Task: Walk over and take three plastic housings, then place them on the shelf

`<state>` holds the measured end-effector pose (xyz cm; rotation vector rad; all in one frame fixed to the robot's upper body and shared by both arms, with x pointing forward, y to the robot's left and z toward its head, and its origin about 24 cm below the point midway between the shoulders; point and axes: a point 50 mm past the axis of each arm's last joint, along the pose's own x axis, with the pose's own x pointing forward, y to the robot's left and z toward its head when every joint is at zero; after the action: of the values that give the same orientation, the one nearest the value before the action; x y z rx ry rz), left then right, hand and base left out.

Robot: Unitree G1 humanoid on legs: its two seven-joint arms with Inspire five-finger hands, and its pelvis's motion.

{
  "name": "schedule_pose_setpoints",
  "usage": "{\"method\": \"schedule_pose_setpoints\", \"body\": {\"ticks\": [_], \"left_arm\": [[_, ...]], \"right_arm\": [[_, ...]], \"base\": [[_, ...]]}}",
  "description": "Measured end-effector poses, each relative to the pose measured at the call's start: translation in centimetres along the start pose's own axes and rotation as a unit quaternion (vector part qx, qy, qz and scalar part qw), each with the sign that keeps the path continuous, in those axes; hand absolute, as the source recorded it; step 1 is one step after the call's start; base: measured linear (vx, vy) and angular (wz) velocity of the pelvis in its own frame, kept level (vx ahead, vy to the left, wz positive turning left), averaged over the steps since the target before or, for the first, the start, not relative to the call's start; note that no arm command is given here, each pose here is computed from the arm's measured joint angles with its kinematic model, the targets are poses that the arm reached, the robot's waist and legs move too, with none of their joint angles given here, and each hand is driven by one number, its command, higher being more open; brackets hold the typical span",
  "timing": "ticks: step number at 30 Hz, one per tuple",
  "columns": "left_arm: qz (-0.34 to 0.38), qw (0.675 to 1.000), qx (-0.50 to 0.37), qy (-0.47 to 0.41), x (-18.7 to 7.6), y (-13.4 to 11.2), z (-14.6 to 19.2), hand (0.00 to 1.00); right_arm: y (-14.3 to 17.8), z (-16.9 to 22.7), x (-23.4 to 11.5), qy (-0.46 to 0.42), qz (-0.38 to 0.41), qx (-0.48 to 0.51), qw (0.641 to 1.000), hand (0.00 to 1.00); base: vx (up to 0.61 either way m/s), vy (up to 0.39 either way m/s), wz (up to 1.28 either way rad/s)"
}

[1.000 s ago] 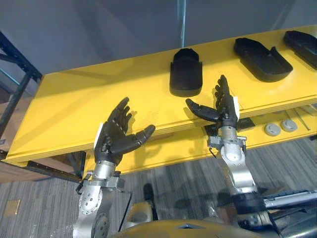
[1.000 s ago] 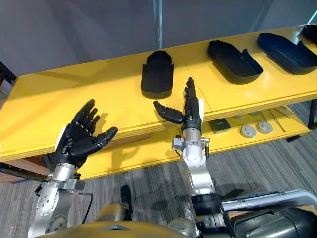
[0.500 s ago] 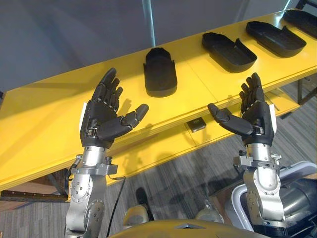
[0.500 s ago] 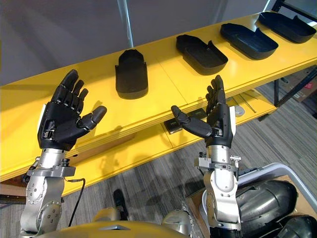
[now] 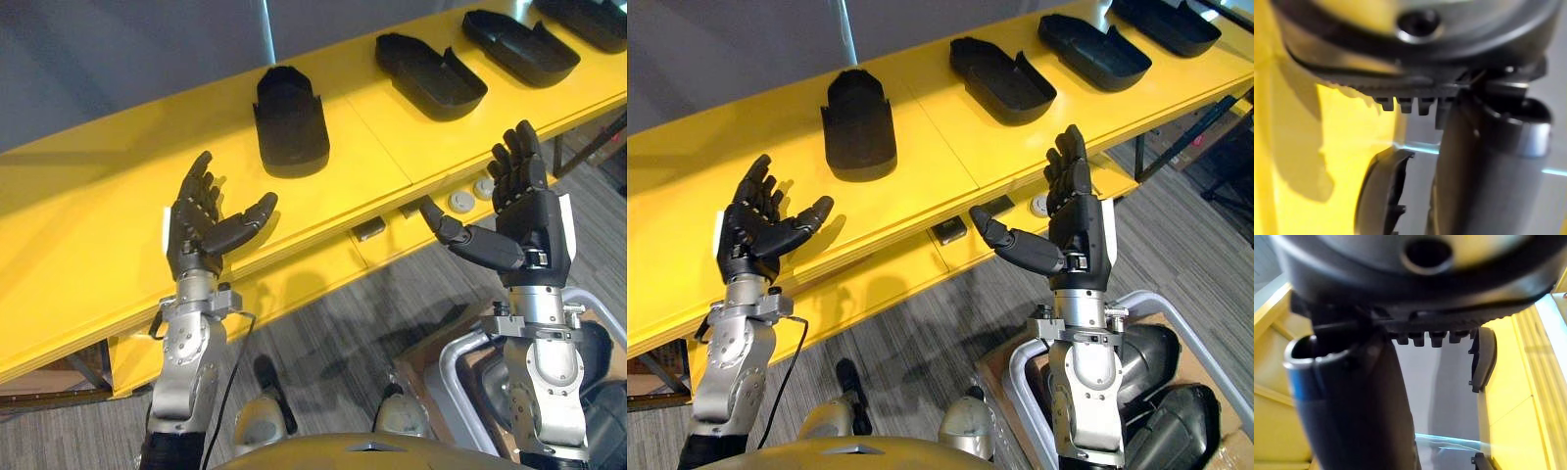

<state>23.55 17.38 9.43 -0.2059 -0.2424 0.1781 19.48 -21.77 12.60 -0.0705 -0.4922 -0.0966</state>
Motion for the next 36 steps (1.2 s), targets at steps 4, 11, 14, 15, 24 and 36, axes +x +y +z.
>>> {"method": "schedule_pose_setpoints", "body": {"ticks": [4,11,14,15,24,36], "left_arm": [[-0.023,1.0,0.01,-0.008,2.2,-1.3,0.0,1.0],[-0.018,0.999,0.047,-0.02,4.4,-1.2,0.3,1.0],[-0.023,0.999,0.04,-0.024,4.4,-1.1,0.4,1.0],[-0.025,0.999,0.041,-0.024,4.4,-1.1,0.4,1.0],[-0.041,0.998,0.042,-0.033,5.3,-1.6,0.7,1.0],[-0.059,0.998,-0.015,-0.024,5.4,-1.3,0.9,1.0]], "right_arm": [[0.0,0.1,0.2,-0.004,0.003,-0.001,1.0,1.0],[0.1,0.6,0.9,-0.021,0.013,-0.005,1.0,1.0],[0.1,0.6,0.9,-0.022,0.012,-0.006,1.0,1.0],[0.1,0.6,0.9,-0.022,0.012,-0.006,1.0,1.0],[0.0,0.6,1.0,-0.023,0.016,-0.007,1.0,1.0],[0.1,0.6,1.0,-0.023,0.018,-0.011,1.0,1.0]], "base": [[0.0,-0.011,-0.07],[-0.02,0.0,-0.1],[-0.01,0.009,-0.09],[0.01,0.007,-0.09],[0.0,0.001,0.0],[0.0,0.0,0.0]]}}
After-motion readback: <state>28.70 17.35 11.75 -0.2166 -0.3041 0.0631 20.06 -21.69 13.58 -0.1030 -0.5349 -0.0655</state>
